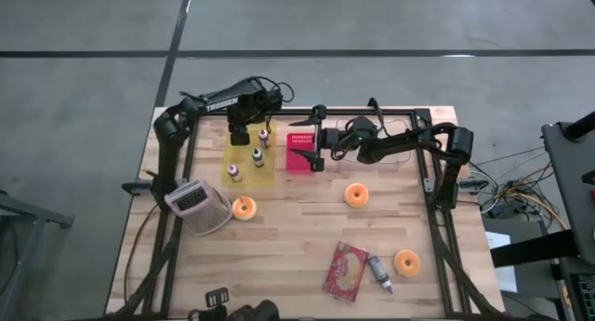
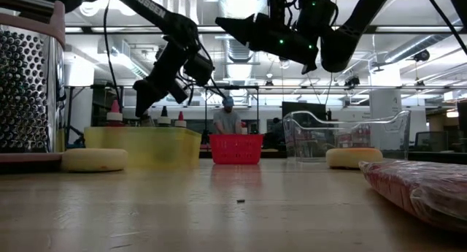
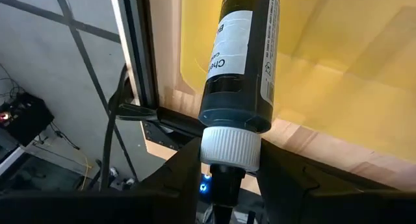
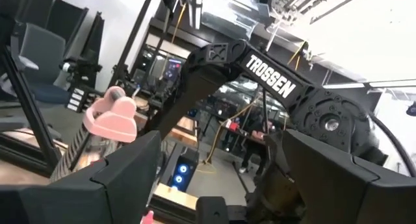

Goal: Pick & Place Food Item
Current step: Put the black food coloring bottle into the yellow bin

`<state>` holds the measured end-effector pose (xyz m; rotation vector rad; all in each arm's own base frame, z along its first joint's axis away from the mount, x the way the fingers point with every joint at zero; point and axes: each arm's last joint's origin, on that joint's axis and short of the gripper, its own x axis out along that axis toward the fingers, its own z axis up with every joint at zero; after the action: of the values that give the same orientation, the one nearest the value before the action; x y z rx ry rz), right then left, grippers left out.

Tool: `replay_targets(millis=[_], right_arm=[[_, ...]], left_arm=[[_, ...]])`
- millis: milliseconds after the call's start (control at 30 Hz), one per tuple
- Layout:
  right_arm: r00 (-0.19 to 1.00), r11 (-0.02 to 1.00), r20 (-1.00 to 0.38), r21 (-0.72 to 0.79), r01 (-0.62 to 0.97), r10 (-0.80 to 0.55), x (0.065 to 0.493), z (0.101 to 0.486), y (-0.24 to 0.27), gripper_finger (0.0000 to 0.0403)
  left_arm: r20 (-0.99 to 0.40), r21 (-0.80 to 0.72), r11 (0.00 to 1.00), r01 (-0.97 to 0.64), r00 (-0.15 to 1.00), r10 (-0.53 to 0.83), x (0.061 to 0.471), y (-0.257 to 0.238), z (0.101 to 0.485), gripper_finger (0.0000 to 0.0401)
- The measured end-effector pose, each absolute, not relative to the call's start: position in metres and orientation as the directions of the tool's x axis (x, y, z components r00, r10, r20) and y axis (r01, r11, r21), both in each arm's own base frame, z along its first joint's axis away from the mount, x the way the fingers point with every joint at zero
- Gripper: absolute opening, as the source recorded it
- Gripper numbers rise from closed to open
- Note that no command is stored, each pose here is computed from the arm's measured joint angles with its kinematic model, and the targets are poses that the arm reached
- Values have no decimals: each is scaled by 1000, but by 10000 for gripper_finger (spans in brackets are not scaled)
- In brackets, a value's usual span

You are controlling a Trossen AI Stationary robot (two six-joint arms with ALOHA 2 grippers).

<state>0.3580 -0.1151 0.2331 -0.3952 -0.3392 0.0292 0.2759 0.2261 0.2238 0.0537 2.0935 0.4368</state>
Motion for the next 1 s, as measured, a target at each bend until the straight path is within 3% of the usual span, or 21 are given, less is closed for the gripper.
replay_targets(millis=[1000], right_arm=[[963, 933, 259, -359, 20, 80, 359, 227, -119, 314]], left_arm=[[-837, 236, 950, -202, -539, 93, 282, 227, 201, 129]])
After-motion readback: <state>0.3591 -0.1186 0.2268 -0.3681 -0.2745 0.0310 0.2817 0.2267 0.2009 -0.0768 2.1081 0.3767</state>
